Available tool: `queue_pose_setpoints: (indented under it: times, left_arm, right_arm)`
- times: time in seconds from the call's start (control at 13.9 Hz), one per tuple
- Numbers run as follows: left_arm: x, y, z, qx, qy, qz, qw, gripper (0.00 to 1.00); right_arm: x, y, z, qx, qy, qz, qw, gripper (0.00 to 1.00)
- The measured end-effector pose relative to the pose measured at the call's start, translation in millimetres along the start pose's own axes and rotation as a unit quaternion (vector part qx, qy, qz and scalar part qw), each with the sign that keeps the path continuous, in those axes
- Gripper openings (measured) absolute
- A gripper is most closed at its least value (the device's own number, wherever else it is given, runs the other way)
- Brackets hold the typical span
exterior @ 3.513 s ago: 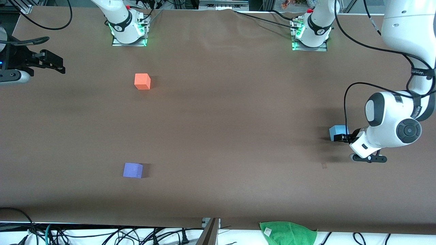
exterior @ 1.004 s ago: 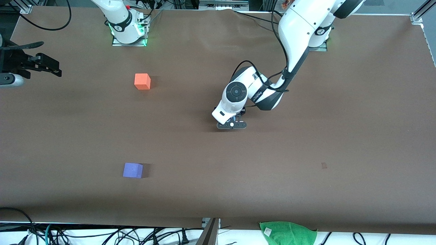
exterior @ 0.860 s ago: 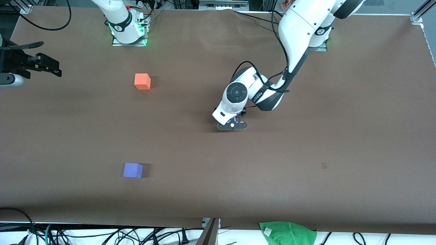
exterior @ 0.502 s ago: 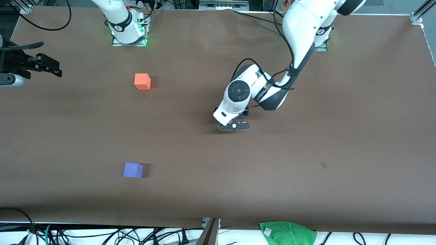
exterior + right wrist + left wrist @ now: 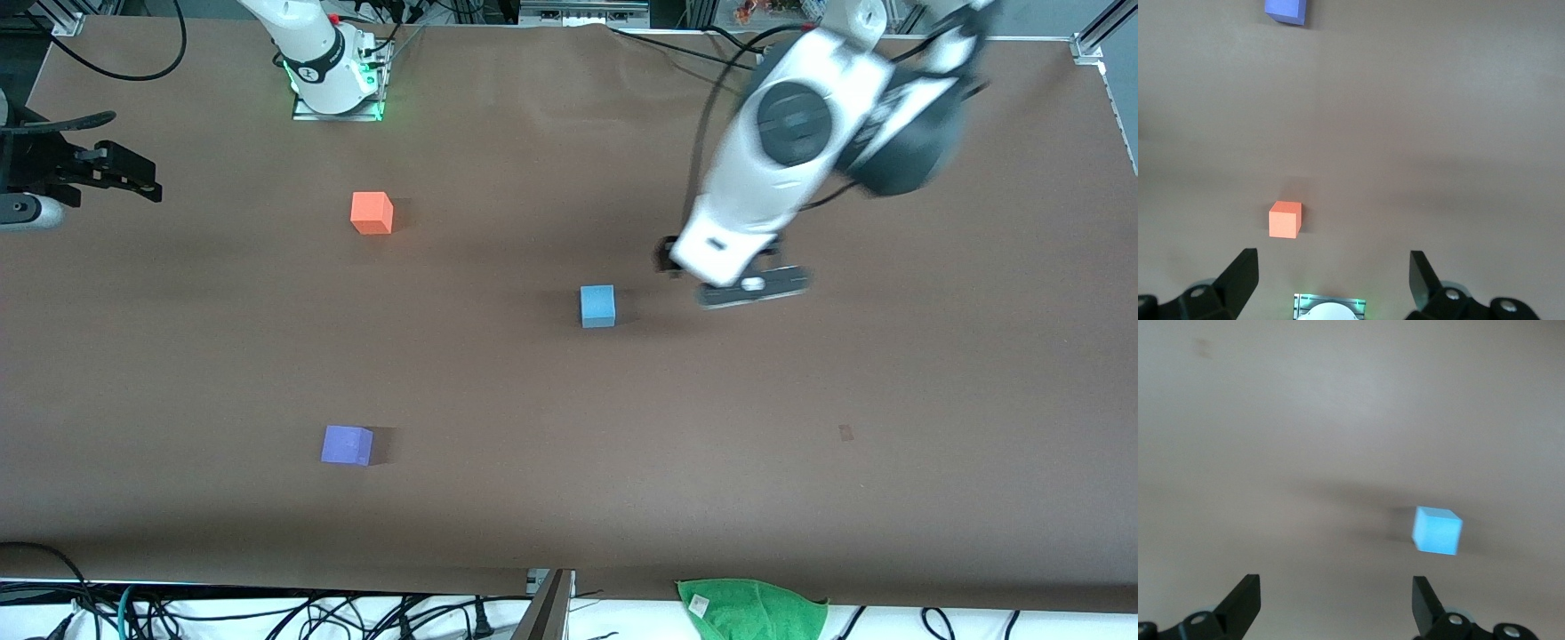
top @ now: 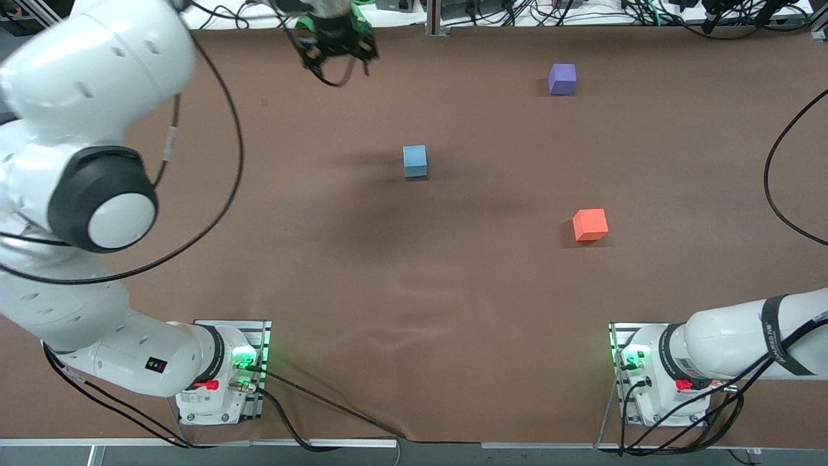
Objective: Place blue block between orange and purple blocks
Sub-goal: 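Return the left gripper to rest while the right gripper reaches the cube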
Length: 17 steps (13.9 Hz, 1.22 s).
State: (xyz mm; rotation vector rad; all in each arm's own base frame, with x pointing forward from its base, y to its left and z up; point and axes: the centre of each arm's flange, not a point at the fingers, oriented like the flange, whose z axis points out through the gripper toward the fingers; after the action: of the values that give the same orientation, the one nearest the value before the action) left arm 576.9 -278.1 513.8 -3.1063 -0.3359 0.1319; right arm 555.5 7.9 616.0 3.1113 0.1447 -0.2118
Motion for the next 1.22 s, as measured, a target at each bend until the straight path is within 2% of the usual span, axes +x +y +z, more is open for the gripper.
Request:
queue_pose_setpoints:
  times: [0.14,0.29,0.5,0.65,0.86,1.0,1.08,1.22]
  left_arm:
    - [28,-78,-33,0.001,0.002,0.009,1.0,1.0]
    - [46,-154,-49,0.008,-0.016,0.03,0.999,1.0]
    - [55,-227,-68,0.006,-0.022,0.081,0.996,1.0]
    - [59,-246,-72,0.004,-0.016,0.098,0.995,1.0]
    - [73,-273,-61,0.002,0.026,0.099,0.995,1.0]
    - [58,-279,-58,0.005,0.049,0.099,0.994,1.0]
    - [43,-276,-60,0.008,0.046,0.104,0.993,1.0]
    - [14,-266,-65,0.016,0.01,0.116,0.993,1.0]
  right_arm:
    - [0,0,0,0.0,0.0,0.0,1.0,1.0]
    - [1,0,1,0.0,-0.001,0.0,1.0,1.0]
    - [3,-3,3,0.003,-0.002,-0.005,1.0,1.0]
    - [9,-17,8,0.006,-0.002,-0.017,1.0,1.0]
    - [27,-50,31,0.014,-0.013,-0.046,0.999,1.0]
    - [39,-75,51,0.017,-0.026,-0.067,0.997,1.0]
    - [44,-82,61,0.017,-0.034,-0.073,0.997,1.0]
    - [52,-95,76,0.018,-0.044,-0.083,0.995,1.0]
